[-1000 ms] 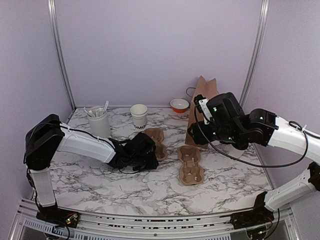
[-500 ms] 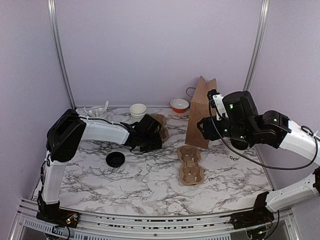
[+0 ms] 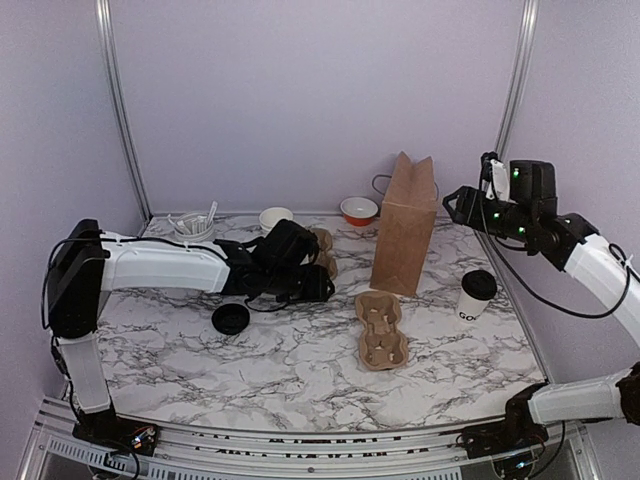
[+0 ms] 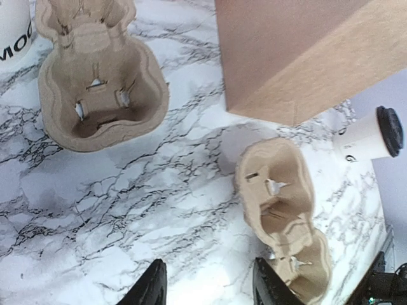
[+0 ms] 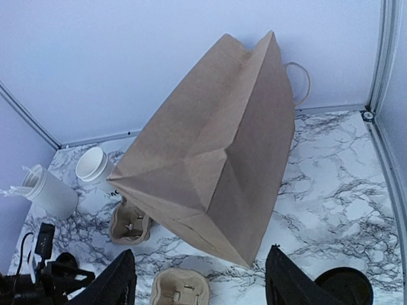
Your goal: Pack the takeout coffee
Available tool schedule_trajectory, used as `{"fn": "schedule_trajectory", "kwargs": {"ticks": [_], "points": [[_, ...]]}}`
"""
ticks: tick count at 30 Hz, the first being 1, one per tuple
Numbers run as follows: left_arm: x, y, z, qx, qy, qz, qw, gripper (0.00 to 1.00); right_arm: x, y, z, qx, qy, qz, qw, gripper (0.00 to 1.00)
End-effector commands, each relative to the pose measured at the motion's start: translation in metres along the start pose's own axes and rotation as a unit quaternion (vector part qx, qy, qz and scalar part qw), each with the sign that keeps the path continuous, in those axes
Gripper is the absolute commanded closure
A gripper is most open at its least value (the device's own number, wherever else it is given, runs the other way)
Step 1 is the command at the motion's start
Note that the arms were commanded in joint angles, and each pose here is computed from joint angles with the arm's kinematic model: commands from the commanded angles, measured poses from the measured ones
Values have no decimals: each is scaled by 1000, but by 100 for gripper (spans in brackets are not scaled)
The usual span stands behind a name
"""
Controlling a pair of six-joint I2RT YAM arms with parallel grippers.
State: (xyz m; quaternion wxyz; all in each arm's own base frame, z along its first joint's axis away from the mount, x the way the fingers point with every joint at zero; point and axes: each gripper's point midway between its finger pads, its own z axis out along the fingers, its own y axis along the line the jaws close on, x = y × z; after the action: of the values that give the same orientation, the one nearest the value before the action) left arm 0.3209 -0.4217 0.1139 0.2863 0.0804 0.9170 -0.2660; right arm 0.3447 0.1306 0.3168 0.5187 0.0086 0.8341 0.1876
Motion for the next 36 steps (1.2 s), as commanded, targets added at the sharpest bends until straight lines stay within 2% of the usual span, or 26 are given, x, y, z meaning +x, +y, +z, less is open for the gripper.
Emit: {"fn": "schedule_trajectory", "kwargs": {"ticks": [1,8,14,23,36], "points": [[3,-5,-35,17,2,33,999,52,-33,-1,15,-74,-37,47,995,33],[5,1,-92,22,0,72,997,49,-57,-27,70,-67,-42,69,994,33],[10,14,-130,31,-20,53,998,49,-86,-48,118,-47,-34,73,996,35],[7,38,-178,26,-80,7,996,49,-94,-85,172,4,-10,76,997,36],[12,59,-202,7,-105,-10,994,48,-133,-106,221,19,-18,68,997,44]]}}
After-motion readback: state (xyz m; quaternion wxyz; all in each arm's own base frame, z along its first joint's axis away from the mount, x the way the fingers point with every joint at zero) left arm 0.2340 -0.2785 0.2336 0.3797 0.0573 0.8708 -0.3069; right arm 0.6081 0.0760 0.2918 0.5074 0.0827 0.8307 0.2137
